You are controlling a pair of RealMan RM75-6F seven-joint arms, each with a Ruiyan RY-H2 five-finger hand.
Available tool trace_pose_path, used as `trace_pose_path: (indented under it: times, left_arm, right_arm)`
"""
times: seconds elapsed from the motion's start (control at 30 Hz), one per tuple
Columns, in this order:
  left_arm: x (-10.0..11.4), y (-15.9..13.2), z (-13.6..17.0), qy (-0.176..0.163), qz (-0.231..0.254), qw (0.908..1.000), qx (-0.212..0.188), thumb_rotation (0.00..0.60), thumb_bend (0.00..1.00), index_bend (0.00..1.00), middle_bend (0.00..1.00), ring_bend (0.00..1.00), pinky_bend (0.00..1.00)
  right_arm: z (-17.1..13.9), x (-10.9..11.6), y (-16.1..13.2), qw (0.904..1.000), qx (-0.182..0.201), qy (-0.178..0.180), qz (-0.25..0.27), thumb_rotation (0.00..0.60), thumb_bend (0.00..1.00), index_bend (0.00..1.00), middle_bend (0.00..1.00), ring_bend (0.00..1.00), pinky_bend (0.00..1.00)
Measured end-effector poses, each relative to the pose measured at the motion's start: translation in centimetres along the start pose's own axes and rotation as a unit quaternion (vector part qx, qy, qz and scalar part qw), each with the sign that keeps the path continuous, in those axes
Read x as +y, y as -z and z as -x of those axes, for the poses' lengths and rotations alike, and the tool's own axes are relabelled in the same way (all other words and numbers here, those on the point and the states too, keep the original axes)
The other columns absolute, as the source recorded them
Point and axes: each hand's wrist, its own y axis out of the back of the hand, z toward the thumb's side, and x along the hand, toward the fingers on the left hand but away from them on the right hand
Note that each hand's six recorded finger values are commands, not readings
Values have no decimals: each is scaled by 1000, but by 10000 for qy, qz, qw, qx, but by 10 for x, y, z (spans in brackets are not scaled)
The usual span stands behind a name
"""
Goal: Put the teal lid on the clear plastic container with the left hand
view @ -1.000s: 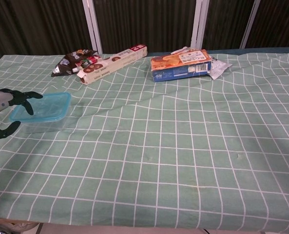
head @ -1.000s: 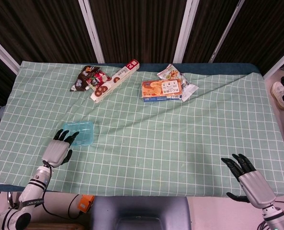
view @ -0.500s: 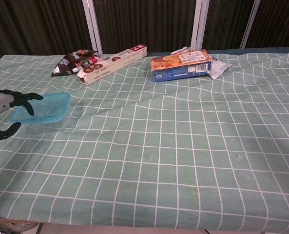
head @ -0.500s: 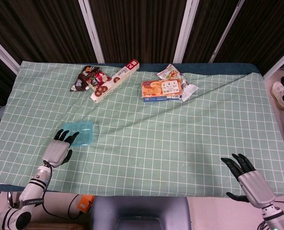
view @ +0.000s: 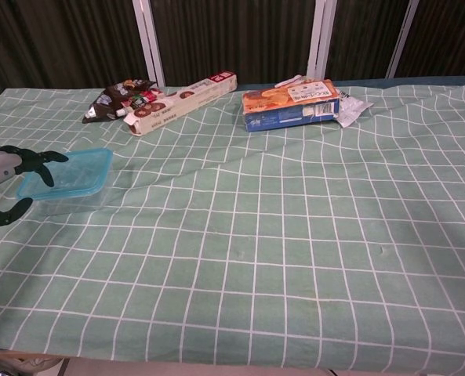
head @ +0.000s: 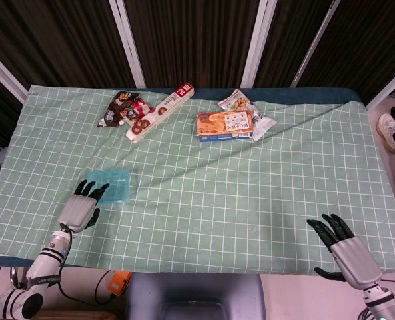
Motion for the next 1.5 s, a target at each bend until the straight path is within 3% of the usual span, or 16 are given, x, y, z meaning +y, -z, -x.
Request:
trace_pose_path:
  times: [0.2,0.4,0.53,0.67,0.97,1.5]
  left_arm:
    - [13,-1,-2,-275,25,9996,-15,600,578,0,264,76,64]
    - [54,-5,-3,-1058,141,9943,-52,600,579,0,254,76,62]
    - [76,-8,-6,-1346,285,9904,-93,600,580,0,254,76,62]
    - [76,-7,-11,-1287,310,9912,-55,600,580,0,253,76,62]
    - [55,2,-27,-958,155,9951,193,600,580,0,234,74,61]
    - [42,10,-35,-766,114,9965,329,600,581,0,232,73,61]
  right_arm:
    - [0,1,0,10000,2,16,17,600,186,155,259,0,0]
    - [-1,2,0,10000,11,29,24,600,186,155,259,0,0]
    - [-2,2,0,10000,24,36,29,600,186,155,259,0,0]
    - [-3,3,1,10000,33,58,44,600,186,155,259,0,0]
    - [-4,4,2,9999,45,71,69,600,186,155,260,0,0]
    - [-3,3,1,10000,33,40,37,600,185,155,259,0,0]
